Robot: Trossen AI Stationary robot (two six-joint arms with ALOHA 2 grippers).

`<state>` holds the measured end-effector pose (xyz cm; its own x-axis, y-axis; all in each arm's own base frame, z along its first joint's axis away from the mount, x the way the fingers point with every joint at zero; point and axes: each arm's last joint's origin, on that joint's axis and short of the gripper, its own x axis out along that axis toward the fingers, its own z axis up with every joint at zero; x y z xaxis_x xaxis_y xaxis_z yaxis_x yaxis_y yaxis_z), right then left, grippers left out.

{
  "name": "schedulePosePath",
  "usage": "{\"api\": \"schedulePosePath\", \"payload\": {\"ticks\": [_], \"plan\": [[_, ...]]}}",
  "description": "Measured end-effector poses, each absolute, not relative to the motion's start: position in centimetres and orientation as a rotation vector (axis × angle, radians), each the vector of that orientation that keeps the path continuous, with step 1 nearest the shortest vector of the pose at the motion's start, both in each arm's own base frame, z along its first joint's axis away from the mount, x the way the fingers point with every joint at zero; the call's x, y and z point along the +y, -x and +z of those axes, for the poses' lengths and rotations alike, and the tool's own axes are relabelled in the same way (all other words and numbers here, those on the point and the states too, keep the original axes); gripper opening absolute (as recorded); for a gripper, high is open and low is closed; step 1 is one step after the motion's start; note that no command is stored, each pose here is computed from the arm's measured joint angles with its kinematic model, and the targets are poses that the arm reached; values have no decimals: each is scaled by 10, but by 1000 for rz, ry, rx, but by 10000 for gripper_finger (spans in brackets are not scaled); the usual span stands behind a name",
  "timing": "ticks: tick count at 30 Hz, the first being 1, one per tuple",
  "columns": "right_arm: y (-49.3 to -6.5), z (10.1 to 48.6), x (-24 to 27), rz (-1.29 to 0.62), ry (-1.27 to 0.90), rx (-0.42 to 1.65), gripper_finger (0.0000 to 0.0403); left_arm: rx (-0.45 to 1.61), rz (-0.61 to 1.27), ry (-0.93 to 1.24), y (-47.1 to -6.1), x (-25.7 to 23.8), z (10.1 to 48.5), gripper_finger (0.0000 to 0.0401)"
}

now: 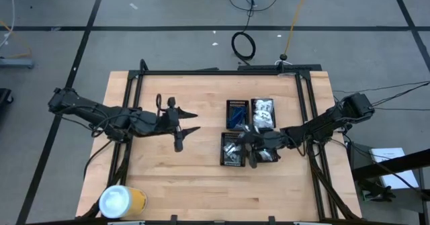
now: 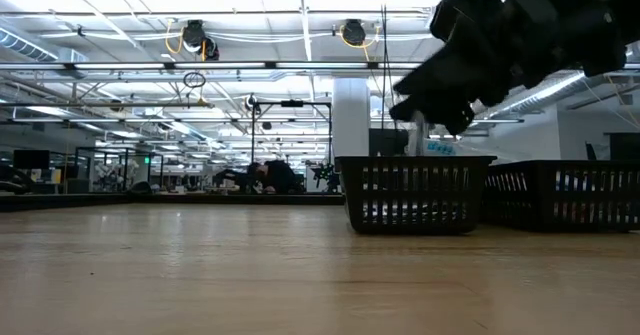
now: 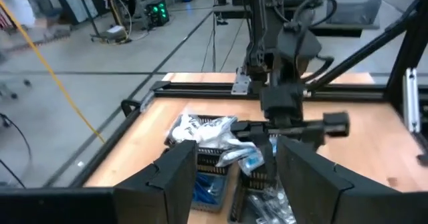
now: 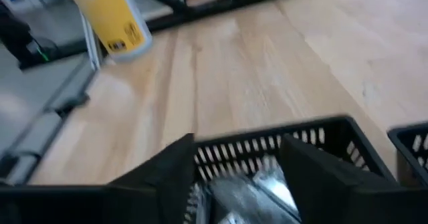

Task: Pick & Place Travel size toiletries
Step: Put the nail cutter into the bottom left black basket, then return to Home Position

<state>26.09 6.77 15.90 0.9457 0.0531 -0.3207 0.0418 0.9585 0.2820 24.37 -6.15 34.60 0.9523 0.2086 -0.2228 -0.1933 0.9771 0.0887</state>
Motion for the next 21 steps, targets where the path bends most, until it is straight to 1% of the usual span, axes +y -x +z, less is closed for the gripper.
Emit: {"api": "schedulePosePath", "payload": {"ticks": [4, 7, 10, 13, 17, 19, 21], "plan": [[-263, 167, 70, 35, -304, 259, 244, 265, 191, -198, -243, -61, 344, 200], [-262, 165, 72, 88, -245, 289, 257, 285, 178, -291, -241, -61, 344, 206], [-260, 159, 72, 107, -195, 348, 263, 283, 184, -244, -235, -59, 347, 211], [-257, 162, 69, 116, -202, 376, 264, 333, 197, -219, -223, -53, 347, 210], [-246, 194, 64, 223, -222, 278, 261, 339, 236, -146, -201, -41, 348, 206], [-235, 215, 61, 259, -190, 210, 260, 315, 247, -120, -189, -36, 341, 204], [-220, 232, 56, 254, -132, 166, 261, 283, 258, -96, -174, -30, 330, 203]]}}
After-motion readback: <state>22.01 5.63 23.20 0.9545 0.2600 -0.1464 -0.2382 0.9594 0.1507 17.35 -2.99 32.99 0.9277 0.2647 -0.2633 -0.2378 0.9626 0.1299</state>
